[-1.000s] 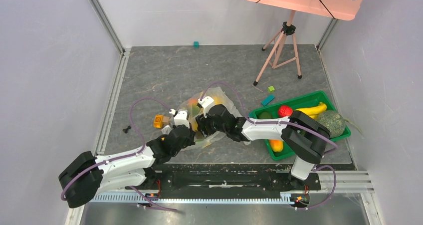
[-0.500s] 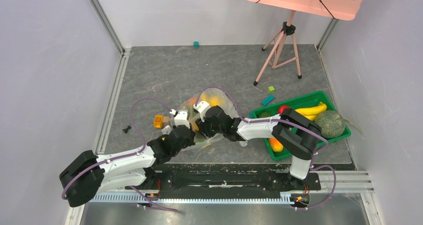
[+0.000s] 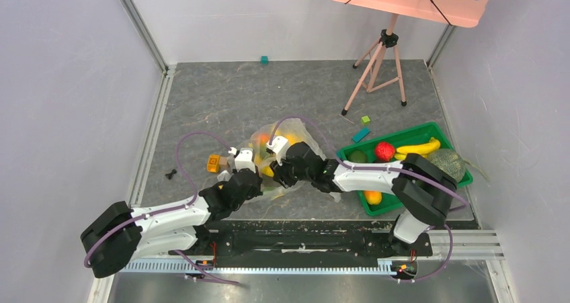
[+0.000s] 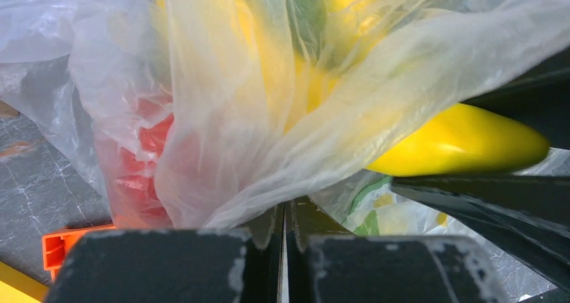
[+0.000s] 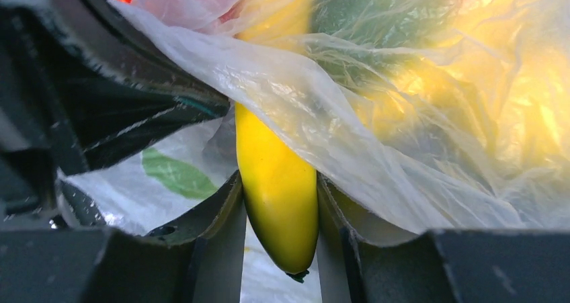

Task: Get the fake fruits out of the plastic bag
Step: Take out the fake fruit from the plastic bag.

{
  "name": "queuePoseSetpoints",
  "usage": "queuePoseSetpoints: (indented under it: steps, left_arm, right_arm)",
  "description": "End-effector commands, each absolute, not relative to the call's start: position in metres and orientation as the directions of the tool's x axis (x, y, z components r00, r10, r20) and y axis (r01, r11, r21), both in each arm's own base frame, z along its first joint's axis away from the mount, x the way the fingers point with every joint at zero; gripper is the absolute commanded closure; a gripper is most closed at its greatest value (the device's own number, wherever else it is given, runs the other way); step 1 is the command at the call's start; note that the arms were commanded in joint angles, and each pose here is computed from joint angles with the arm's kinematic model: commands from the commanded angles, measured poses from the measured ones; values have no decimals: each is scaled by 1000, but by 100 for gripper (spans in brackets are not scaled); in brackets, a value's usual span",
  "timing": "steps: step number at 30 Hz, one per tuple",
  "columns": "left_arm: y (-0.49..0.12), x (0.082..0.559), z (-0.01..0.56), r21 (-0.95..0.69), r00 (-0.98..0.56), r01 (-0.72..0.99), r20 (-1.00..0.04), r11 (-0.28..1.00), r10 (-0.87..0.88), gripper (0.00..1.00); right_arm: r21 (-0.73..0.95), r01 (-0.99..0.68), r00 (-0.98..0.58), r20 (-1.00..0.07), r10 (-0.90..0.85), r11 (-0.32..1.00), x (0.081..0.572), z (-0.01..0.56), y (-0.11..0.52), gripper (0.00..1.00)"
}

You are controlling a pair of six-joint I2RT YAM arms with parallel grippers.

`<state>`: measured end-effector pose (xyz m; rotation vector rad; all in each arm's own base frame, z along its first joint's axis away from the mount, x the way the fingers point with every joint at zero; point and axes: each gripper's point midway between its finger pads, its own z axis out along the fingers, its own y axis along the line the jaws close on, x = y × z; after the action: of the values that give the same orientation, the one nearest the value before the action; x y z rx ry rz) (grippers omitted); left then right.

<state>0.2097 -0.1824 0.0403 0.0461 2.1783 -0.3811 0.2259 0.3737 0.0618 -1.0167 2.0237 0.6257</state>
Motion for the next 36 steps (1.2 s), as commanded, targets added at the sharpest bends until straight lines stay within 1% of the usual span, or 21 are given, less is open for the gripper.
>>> queuePoseSetpoints:
  steps: [1,9,17,20,25,28,30,33,36]
  left_arm:
    - [-183,215,46,-281,-576,130,-802,951,-158,98]
    - [-182,216,46,-276,-574,125,-804,953,-157,98]
    - [-181,216,47,-273,-572,121,-805,954,-158,98]
    - [-181,216,47,-273,-572,121,-805,954,-158,98]
    - [-183,218,55,-283,-559,128,-812,951,-167,98]
    - [-185,222,68,-305,-534,137,-824,942,-189,98]
    - [-188,224,81,-322,-512,150,-834,935,-205,98]
    - [-187,229,92,-318,-484,150,-849,936,-211,98]
    - [-184,233,90,-277,-478,131,-859,952,-184,98]
  right_arm:
    - [69,-849,-348,-819,-456,523,214,83,363,81]
    - [48,-850,-346,-801,-488,524,197,100,331,81]
    - [121,-876,-377,-775,-507,466,163,109,309,79]
    - [157,-876,-409,-744,-528,457,150,104,301,78]
    - [222,-853,-488,-656,-575,472,134,81,290,78]
    - [233,-847,-510,-611,-605,478,128,66,284,79]
    - [240,-846,-515,-600,-613,476,124,61,281,79]
    - [253,-853,-505,-619,-602,456,121,66,283,79]
    - [295,-879,-467,-693,-549,375,112,89,293,79]
